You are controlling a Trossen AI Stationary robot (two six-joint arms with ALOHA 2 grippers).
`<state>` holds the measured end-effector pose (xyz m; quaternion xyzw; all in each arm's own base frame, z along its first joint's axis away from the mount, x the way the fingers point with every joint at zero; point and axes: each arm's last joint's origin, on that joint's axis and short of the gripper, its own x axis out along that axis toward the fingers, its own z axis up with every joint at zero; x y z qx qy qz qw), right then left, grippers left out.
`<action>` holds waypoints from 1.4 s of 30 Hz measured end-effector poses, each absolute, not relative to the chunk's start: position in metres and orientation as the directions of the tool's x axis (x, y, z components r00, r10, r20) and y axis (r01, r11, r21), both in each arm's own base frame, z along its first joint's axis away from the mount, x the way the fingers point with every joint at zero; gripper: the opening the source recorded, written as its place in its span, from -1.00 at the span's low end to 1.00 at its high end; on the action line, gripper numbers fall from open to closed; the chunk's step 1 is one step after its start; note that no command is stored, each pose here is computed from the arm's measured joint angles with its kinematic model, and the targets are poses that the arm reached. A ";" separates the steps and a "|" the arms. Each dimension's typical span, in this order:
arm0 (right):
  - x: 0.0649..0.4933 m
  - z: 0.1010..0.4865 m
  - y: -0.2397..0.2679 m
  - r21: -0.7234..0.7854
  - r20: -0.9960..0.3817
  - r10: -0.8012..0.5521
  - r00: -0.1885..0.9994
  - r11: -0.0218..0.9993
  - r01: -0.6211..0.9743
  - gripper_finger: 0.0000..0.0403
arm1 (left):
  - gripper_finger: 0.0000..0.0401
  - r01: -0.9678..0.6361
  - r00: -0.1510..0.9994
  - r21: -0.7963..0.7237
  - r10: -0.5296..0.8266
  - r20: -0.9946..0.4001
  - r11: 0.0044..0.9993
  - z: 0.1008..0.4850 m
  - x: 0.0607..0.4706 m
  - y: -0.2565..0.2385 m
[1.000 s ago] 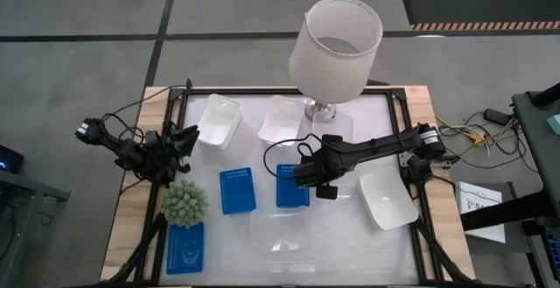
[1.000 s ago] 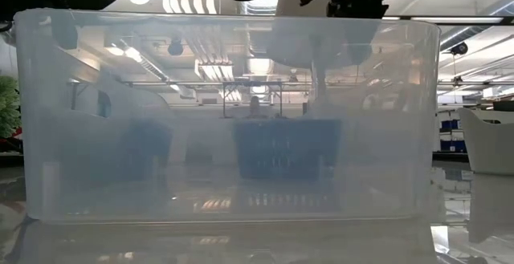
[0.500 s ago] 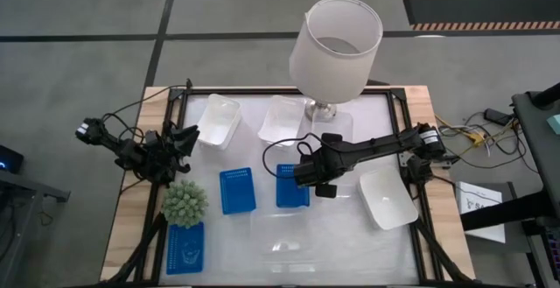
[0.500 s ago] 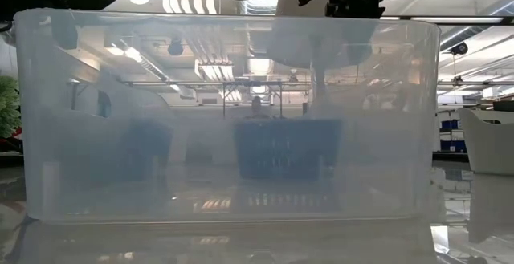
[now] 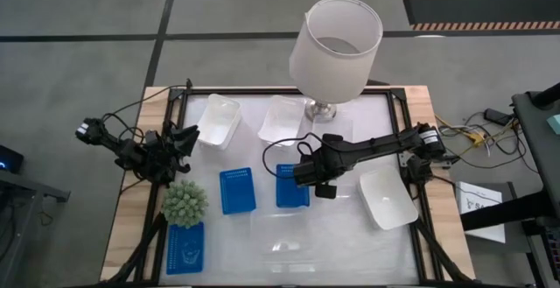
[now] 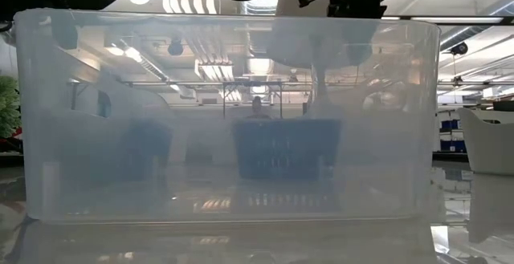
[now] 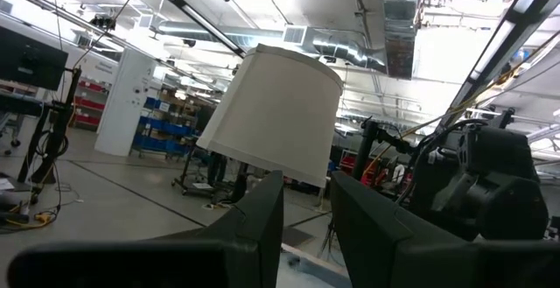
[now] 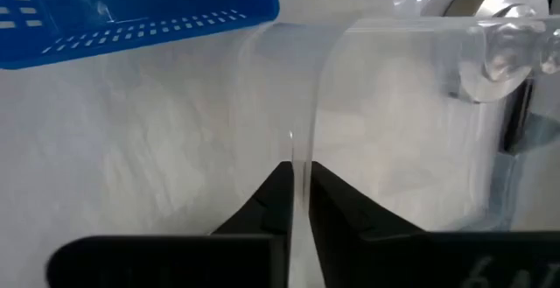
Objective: Stack baskets by color
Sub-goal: Stack the bottom right transparent bin on the top transparent bin
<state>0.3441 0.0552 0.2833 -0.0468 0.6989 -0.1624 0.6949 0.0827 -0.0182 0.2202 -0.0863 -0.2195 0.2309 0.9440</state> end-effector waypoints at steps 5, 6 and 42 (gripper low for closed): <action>0.345 0.283 0.055 -0.288 -0.957 -0.288 -0.026 0.942 0.170 -0.64 | -0.60 -0.398 0.797 -0.264 0.473 0.375 0.879 0.220 0.083 -0.018; 0.345 0.283 0.055 -0.288 -0.957 -0.288 -0.025 0.943 0.170 -0.60 | -0.60 -0.398 0.797 -0.264 0.474 0.374 0.878 0.220 0.083 -0.018; 0.348 0.278 0.057 -0.260 -0.965 -0.263 0.003 0.954 0.150 -0.96 | -0.60 -0.398 0.797 -0.264 0.474 0.374 0.879 0.220 0.083 -0.018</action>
